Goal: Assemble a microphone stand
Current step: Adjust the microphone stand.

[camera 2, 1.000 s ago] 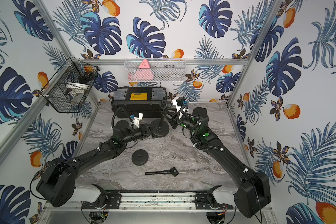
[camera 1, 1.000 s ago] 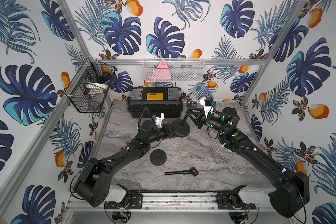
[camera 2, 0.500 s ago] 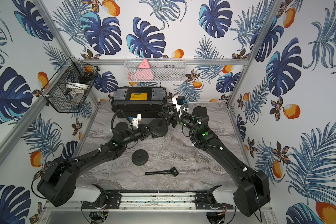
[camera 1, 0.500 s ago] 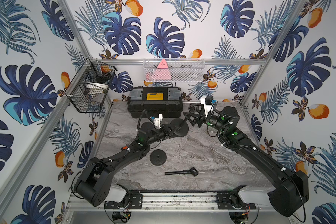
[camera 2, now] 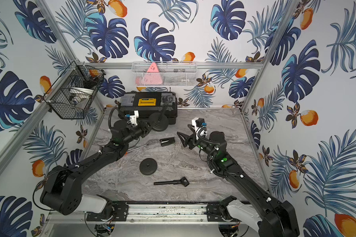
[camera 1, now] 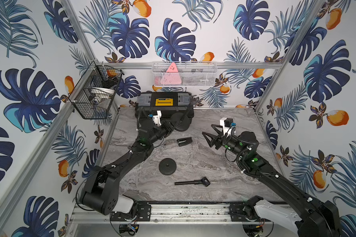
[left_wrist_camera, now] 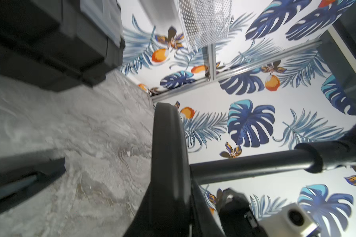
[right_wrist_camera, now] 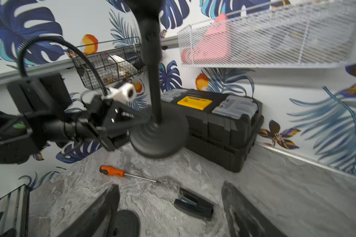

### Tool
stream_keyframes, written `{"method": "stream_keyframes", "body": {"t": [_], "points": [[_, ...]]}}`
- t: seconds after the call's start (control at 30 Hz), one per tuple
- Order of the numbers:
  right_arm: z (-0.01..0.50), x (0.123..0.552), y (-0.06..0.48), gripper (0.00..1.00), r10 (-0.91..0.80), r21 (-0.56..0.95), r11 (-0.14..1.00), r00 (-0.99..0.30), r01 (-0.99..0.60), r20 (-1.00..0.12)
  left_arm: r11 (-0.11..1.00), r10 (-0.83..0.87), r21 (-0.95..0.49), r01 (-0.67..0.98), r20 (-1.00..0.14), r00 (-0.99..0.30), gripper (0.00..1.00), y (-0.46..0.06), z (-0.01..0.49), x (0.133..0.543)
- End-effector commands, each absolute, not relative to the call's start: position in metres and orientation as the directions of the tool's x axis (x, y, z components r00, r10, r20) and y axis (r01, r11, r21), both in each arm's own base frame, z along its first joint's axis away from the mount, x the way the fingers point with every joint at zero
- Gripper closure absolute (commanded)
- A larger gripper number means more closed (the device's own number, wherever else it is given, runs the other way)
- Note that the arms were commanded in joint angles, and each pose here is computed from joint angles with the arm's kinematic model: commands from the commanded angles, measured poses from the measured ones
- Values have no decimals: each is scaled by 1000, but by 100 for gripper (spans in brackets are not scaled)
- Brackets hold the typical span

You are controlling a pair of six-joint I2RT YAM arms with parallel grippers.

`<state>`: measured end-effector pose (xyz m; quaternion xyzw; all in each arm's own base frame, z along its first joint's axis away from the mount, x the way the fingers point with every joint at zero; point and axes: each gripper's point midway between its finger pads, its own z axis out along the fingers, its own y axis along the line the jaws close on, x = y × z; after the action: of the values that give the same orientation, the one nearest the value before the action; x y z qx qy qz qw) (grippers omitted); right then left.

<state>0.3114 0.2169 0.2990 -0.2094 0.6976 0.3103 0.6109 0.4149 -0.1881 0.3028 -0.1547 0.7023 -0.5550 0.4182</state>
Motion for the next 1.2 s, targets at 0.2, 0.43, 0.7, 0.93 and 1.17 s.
{"method": "stream_keyframes", "body": {"t": [0.2,0.43,0.7,0.93,1.17], "points": [[245,321,196,20,95,222,807,-250,-548,-964,868,-341,-364,339,-931,-128,100,-132,421,423],[249,320,192,20,91,209,811,-235,-546,-968,934,31,44,354,-999,43,100,-159,453,413],[249,319,191,20,103,221,803,-237,-553,-966,891,232,252,376,-968,99,100,-192,443,405],[251,323,186,20,120,237,801,-240,-550,-963,930,118,132,343,-991,63,100,-186,452,407],[252,319,181,20,147,256,793,-235,-552,-961,920,-302,-320,225,-947,-112,100,-151,452,418]]}}
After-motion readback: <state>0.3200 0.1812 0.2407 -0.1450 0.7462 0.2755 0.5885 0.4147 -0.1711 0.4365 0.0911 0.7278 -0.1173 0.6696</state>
